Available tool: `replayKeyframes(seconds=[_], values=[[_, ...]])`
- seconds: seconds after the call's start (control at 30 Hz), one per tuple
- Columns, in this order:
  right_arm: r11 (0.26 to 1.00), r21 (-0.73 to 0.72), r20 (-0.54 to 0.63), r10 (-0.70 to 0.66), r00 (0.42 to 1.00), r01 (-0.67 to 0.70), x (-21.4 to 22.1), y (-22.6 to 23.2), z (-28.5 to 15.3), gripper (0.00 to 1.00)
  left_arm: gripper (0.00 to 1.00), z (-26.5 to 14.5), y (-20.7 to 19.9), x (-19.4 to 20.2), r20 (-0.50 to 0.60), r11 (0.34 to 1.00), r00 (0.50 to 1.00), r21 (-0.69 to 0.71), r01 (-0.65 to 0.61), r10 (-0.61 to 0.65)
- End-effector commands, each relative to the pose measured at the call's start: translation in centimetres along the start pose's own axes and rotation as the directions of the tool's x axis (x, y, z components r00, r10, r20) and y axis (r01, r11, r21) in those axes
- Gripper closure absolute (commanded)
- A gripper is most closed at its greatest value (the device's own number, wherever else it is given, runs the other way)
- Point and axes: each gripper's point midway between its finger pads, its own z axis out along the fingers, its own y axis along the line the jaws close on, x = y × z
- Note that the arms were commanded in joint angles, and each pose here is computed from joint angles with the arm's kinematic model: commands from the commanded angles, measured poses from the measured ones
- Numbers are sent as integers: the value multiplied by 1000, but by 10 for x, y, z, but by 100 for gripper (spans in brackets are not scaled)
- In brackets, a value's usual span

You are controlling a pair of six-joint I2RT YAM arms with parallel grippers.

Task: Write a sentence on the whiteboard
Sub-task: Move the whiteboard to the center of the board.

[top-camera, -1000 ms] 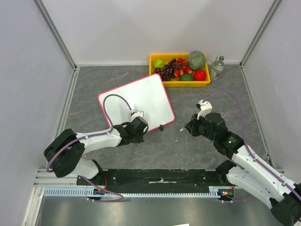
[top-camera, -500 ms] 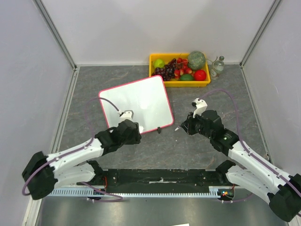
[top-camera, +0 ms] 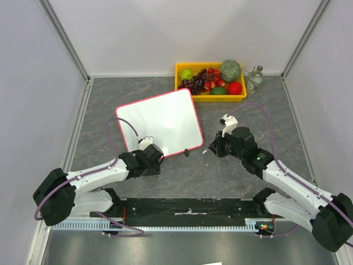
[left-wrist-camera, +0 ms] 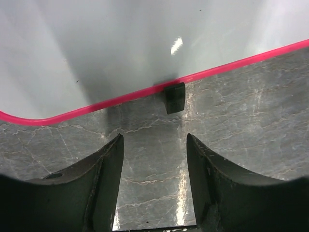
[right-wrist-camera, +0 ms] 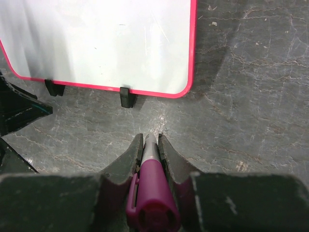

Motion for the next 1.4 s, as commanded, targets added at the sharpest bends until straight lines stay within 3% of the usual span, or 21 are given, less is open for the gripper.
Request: replayKeyframes(seconds=[0.0,0.4,0.53,0.77,1.07,1.37], values=[[999,-35,95,-18,995,21,-32,10,-3,100,41,6,-14,-16,55,998,997,16,56,-57],[999,-44,108,5,994,0,-34,11,-9,100,50,42,-3,-11,65,992,997,-117,46,-39],[999,-44,107,1,994,4,-35,11,-9,100,62,50,-2,-9,68,990,997,-129,49,-40],[999,-42,104,-2,995,6,-34,10,-8,100,98,54,-6,-3,47,993,998,-113,38,-33],[999,-41,179,12,984,-4,-54,12,-23,100,98,43,-42,11,20,1000,1000,-21,21,-20],[1000,-14,240,12,971,-8,-72,11,-39,100,98,39,-98,57,-73,1000,997,5,-28,28]])
